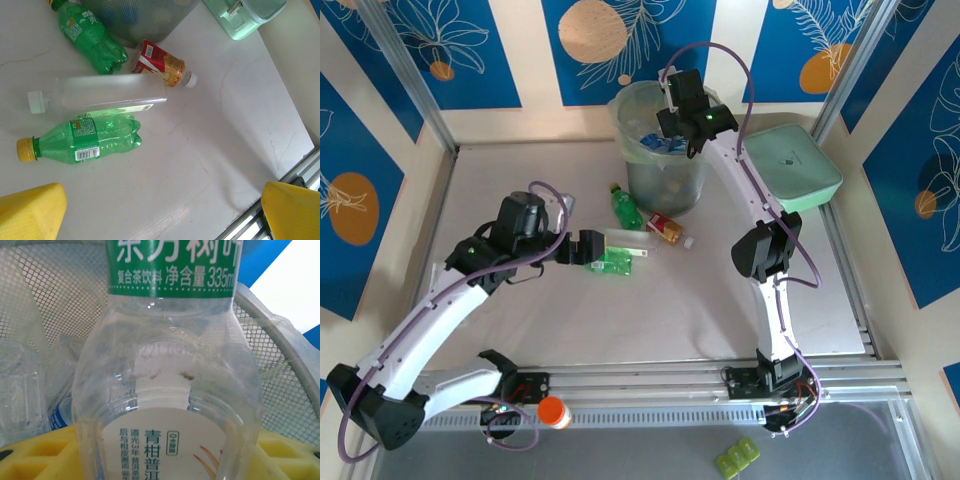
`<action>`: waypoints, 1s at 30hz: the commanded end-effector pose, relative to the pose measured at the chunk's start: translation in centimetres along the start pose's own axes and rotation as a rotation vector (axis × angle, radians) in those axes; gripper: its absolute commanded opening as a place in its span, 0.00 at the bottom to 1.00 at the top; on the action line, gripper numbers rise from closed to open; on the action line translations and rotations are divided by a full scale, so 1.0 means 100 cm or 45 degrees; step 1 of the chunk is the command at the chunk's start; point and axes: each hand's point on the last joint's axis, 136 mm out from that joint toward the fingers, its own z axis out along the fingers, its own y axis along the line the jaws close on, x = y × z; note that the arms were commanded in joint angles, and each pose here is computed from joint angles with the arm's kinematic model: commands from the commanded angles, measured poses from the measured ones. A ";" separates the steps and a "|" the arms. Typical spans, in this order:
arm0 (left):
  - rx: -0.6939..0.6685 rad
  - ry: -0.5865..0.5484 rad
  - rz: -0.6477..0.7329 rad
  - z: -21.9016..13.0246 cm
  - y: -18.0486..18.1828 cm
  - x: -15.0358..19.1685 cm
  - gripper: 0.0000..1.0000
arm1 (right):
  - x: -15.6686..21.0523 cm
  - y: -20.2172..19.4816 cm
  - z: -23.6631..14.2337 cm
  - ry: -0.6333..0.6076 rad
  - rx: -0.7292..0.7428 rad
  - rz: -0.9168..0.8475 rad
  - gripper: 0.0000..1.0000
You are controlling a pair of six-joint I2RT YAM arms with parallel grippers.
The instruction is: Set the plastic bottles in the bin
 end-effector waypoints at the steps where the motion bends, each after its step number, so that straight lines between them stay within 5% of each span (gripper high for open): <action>1: -0.012 -0.043 -0.013 -0.006 0.003 -0.004 0.99 | 0.035 0.004 0.022 0.147 -0.002 -0.038 0.62; 18: -0.042 -0.094 0.013 -0.024 0.004 -0.008 0.99 | 0.006 -0.006 -0.005 0.039 0.053 -0.009 0.75; 30: -0.075 -0.216 0.048 -0.053 0.002 -0.021 0.99 | -0.057 0.004 -0.111 -0.230 -0.204 0.137 0.79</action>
